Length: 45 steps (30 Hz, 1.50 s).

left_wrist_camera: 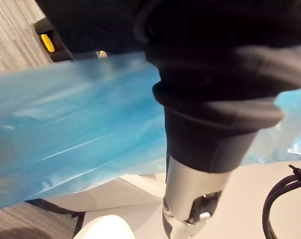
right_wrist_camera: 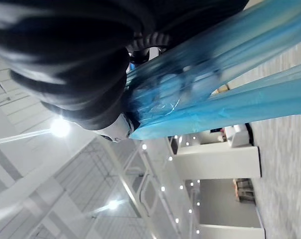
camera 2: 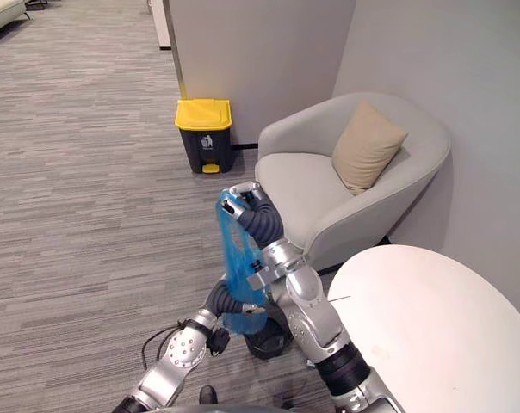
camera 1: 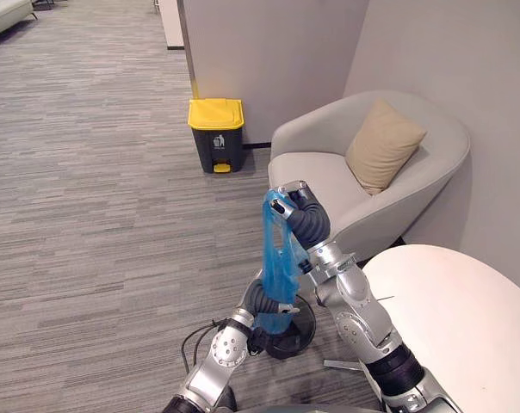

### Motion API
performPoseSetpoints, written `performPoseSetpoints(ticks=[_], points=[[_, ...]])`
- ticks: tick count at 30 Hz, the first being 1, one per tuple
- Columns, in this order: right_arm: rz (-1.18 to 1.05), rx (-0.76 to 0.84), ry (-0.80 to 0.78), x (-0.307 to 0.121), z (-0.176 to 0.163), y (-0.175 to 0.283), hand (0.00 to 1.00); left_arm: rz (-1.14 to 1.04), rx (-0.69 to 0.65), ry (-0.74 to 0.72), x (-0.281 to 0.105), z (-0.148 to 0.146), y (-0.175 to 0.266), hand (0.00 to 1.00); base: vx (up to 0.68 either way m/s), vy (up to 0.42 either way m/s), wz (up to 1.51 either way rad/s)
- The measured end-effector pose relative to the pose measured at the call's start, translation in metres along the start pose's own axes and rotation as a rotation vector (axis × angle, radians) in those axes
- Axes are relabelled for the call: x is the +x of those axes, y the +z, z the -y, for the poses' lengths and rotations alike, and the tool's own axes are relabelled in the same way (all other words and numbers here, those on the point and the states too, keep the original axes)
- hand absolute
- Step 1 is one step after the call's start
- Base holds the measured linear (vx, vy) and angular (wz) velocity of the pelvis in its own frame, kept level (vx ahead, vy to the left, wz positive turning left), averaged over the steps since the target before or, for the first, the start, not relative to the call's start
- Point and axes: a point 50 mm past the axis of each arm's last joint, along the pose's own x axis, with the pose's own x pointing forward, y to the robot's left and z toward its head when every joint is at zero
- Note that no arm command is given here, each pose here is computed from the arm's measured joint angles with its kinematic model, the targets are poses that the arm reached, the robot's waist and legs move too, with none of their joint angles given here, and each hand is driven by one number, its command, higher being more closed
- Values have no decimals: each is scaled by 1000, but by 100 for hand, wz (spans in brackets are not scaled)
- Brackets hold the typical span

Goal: Gather rubbish on tea table into small bin, then transfer packed bag to large trash can.

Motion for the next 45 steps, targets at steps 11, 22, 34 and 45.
performPoseSetpoints(ticks=[11, 22, 34, 45], points=[[34, 86, 87, 4, -26, 3, 100, 3, -26, 45, -4, 1, 4, 0, 8, 1, 1], [14, 182, 177, 7, -53, -3, 100, -32, -20, 116, 6, 3, 3, 100, 0, 0, 0], [6, 230, 245, 11, -68, -3, 100, -13, 39, 132, 27, 0, 9, 100, 0, 0, 0], [16, 232, 263, 14, -69, 0, 100, -4, 7, 134, 29, 0, 11, 100, 0, 0, 0]])
